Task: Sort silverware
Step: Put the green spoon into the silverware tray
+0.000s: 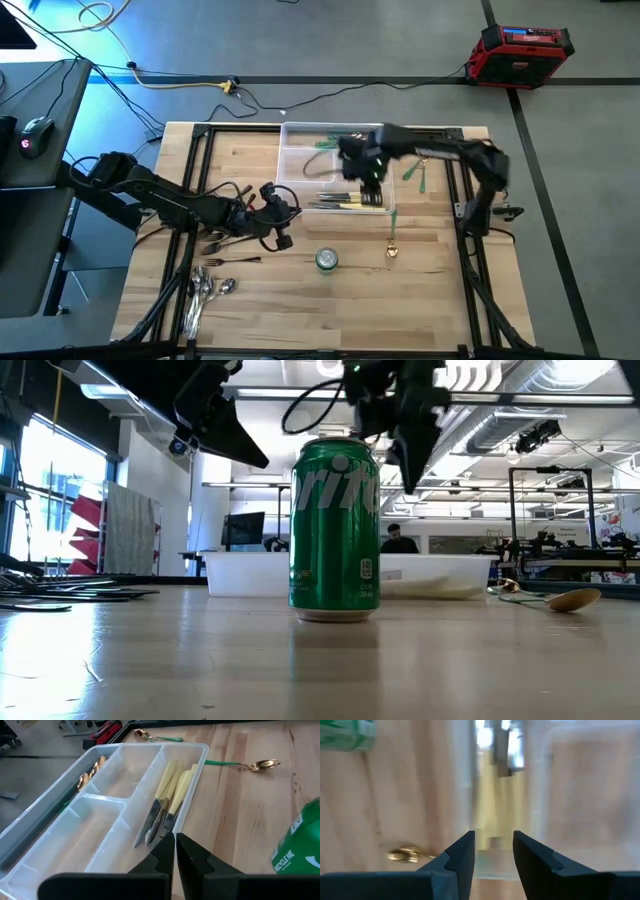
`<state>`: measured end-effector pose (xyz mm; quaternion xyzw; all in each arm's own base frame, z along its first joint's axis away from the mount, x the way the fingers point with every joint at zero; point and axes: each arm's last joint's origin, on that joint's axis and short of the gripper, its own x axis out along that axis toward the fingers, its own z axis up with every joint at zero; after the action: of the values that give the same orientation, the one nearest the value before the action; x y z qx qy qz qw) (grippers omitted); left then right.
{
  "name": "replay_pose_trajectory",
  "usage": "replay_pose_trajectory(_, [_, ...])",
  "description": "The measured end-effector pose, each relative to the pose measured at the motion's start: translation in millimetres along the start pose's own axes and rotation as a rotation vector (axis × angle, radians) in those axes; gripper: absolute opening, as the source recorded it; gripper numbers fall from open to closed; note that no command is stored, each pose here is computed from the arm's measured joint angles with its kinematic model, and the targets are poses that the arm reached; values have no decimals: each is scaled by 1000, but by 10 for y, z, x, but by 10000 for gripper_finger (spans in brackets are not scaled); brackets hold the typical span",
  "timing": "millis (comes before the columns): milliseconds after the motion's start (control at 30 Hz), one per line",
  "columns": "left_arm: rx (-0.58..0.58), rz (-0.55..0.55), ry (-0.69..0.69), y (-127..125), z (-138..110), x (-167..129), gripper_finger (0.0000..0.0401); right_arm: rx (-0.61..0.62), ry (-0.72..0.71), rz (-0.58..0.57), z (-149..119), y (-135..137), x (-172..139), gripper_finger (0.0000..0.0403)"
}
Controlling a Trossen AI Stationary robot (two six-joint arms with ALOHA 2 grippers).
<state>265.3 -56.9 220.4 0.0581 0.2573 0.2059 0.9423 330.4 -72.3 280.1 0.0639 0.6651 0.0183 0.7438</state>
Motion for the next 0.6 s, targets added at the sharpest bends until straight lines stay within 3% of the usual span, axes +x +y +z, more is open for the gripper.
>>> replay_pose_trajectory(133, [-5, -2, 0, -5, -1, -4, 0, 109, -33, 12, -383, 370, 260, 117])
replay_pose_trajectory(367, [-16, -7, -15, -19, 13, -12, 0, 529, -112, 125, -913, 651, 773, 119])
replay_pose_trajectory(600, [-21, -9, -32, -21, 32, -12, 0, 670, -73, 101, -1170, 774, 1131, 156])
